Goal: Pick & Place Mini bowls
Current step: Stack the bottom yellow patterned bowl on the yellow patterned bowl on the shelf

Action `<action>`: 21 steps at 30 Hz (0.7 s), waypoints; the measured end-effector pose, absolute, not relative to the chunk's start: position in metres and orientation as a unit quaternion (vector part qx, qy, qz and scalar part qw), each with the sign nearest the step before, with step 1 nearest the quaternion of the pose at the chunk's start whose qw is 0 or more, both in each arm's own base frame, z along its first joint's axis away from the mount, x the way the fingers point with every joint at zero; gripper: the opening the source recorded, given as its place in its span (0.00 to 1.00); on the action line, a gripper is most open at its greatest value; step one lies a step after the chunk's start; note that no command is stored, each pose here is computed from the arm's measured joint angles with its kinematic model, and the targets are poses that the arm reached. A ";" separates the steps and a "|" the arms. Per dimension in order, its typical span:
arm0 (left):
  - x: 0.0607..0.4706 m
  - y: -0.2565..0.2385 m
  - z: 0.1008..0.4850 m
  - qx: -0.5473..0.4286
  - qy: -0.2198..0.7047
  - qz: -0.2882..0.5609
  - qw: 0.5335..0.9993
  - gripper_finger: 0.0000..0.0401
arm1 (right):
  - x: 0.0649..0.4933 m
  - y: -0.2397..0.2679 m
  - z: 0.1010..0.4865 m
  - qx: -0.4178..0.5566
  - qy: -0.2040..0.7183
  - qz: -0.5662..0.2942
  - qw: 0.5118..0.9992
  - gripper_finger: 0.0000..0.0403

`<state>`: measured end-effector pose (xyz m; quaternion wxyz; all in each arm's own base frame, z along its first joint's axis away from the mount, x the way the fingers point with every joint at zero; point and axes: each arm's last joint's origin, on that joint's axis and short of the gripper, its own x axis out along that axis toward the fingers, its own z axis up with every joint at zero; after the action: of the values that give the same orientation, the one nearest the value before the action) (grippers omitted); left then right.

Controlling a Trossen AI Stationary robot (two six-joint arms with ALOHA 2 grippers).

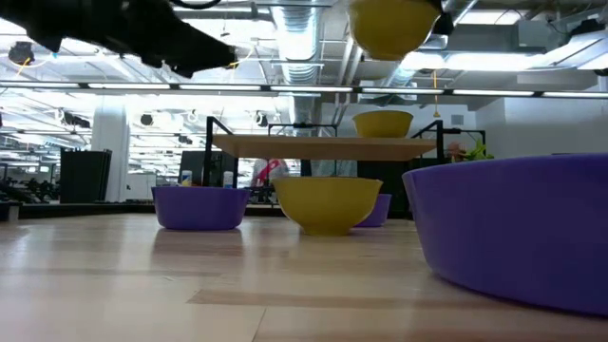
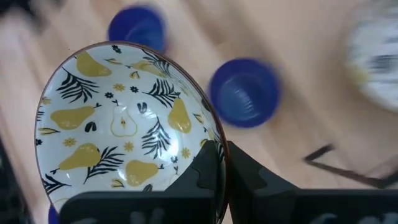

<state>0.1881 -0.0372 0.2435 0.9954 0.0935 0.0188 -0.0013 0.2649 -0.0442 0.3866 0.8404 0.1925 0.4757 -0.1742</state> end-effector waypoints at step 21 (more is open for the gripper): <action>0.188 -0.039 0.241 0.095 0.017 -0.026 0.995 0.38 | 0.238 -0.218 0.356 0.363 0.382 -0.330 0.783 0.00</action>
<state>0.1876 -0.0385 0.2413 0.9950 0.0948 0.0167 -0.0258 0.2377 -0.2180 0.3557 0.7830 0.3633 0.3820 -0.3302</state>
